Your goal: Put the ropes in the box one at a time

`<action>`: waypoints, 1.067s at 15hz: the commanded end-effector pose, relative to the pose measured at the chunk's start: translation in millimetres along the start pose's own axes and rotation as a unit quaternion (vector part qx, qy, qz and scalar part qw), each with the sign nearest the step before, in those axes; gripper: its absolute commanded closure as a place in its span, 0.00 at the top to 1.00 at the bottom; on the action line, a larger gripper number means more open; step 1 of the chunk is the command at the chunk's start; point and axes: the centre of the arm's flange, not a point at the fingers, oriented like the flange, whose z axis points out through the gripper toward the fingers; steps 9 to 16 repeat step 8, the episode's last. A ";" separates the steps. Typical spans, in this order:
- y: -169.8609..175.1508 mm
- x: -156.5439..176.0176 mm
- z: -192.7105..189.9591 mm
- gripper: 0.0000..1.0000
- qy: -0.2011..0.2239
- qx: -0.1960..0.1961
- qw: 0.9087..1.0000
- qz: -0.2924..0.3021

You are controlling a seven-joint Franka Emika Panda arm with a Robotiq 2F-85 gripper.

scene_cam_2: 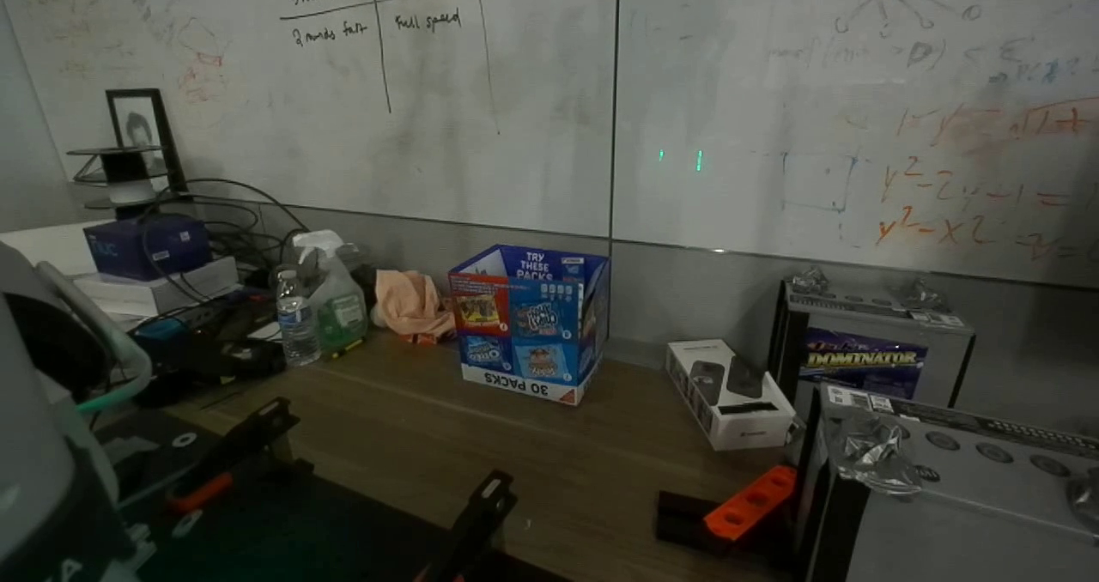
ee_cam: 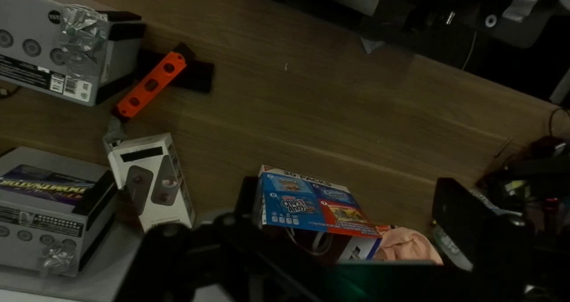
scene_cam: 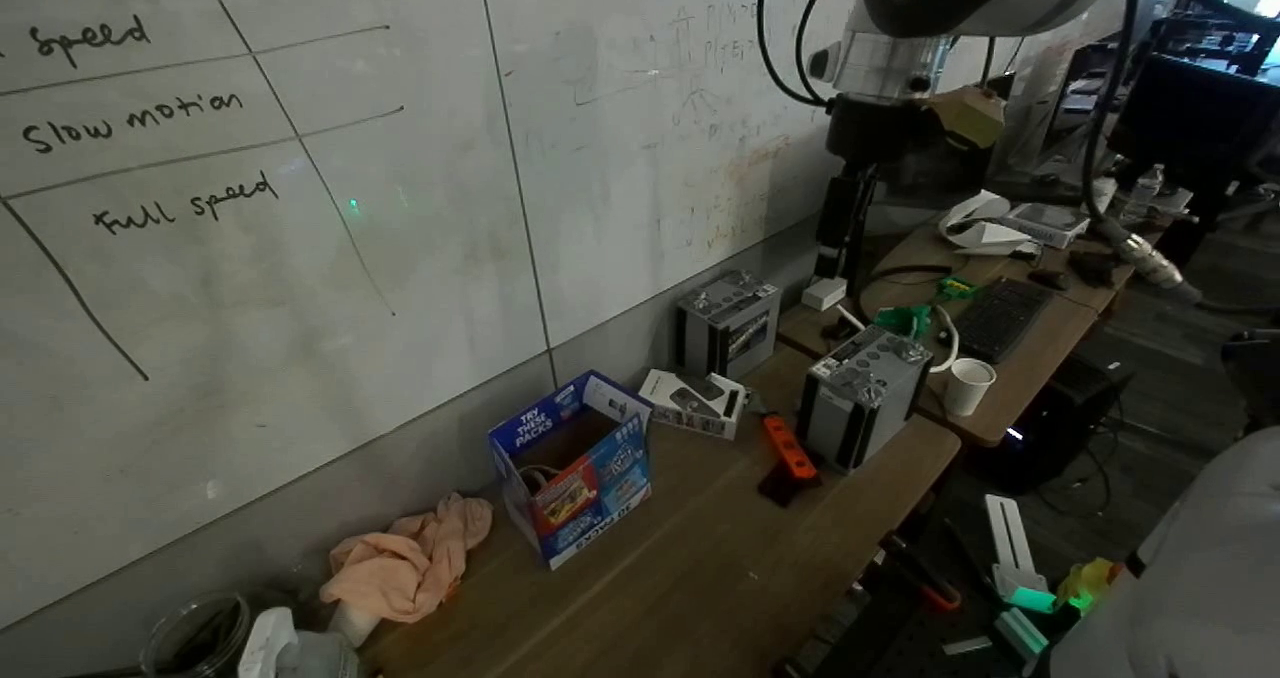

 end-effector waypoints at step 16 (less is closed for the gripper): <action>-5.4 0.2 11.3 1.00 -0.010 0.007 1.000 -0.014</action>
